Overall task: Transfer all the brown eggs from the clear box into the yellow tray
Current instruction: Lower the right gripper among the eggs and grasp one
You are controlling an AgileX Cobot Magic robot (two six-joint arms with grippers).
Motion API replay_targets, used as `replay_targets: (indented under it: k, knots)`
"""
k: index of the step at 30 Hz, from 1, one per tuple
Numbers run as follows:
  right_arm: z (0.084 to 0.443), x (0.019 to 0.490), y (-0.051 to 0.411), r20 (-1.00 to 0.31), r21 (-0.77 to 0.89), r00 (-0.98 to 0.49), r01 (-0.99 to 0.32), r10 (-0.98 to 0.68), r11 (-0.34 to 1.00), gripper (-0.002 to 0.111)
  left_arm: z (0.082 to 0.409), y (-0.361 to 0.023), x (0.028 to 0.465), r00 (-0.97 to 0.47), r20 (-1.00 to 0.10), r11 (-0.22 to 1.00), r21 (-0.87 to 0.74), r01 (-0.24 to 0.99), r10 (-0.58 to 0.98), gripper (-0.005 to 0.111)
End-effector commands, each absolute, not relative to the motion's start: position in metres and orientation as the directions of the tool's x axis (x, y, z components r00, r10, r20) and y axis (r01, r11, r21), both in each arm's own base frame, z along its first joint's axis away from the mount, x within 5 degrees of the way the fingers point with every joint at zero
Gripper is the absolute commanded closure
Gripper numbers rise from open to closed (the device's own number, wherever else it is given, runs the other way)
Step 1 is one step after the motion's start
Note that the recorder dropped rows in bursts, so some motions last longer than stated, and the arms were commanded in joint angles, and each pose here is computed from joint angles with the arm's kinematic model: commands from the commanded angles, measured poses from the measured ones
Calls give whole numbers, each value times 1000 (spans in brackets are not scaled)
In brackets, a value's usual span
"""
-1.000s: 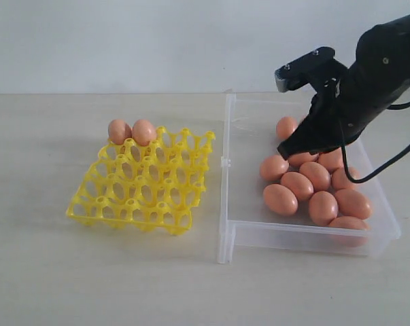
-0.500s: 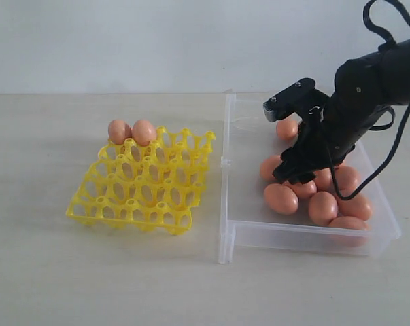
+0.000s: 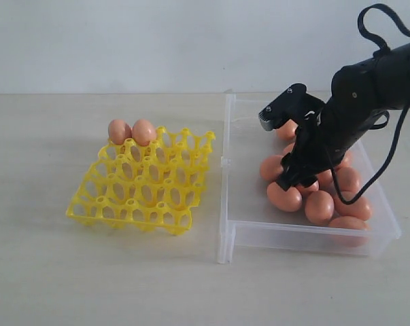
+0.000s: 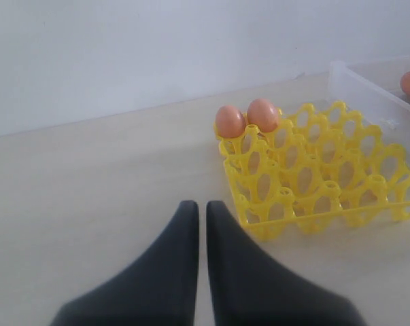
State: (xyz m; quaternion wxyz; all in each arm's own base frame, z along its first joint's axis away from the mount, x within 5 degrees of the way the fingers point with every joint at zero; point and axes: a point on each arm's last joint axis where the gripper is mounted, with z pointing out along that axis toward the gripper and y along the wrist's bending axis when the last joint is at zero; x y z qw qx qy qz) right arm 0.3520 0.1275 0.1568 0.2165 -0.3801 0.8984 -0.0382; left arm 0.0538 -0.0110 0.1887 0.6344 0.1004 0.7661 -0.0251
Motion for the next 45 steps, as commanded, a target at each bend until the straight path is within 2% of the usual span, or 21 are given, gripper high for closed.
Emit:
replay_targets:
  k: [1,5,8,9,13,20,25,38,40,41,43,44,45]
  knots:
    - [156,353,126,-346,-252,-589,-692,-730,677,50,188,-11,54,-171,-977,978,91,190,124,103]
    - [155,352,126,-341,-247,-593,-692,-729,678,55,188,-11,54,-171,-977,978,91,190,124,103]
    - [154,349,126,-317,-225,-602,-703,-733,674,77,188,-11,54,-171,-977,978,91,190,124,103]
    - [154,349,126,-315,-223,-600,-706,-735,672,78,188,-11,54,-171,-977,978,91,190,124,103]
    - [154,349,126,-316,-221,-602,-705,-733,674,63,188,-11,54,-171,-977,978,91,190,124,103]
    - [152,349,126,-313,-217,-607,-703,-731,677,63,188,-11,54,-171,-977,978,91,190,124,103]
    - [132,356,128,-242,-159,-681,-675,-691,721,63,188,-11,54,-171,-977,978,91,190,124,103]
    - [132,368,133,-264,-166,-672,-675,-692,719,63,188,-11,54,-171,-977,978,91,190,124,103]
    - [125,367,133,-236,-160,-668,-689,-705,707,69,188,-11,54,-171,-977,978,91,190,124,103]
    - [123,367,133,-232,-158,-669,-690,-706,706,76,188,-11,54,-171,-977,978,91,190,124,103]
    - [121,368,133,-232,-157,-669,-691,-706,706,101,188,-11,54,-171,-977,978,91,190,124,103]
    - [121,369,133,-242,-157,-677,-680,-695,717,108,188,-11,54,-171,-977,978,91,190,124,103]
    - [121,370,134,-264,-154,-694,-656,-670,739,108,188,-11,54,-171,-977,978,91,190,124,103]
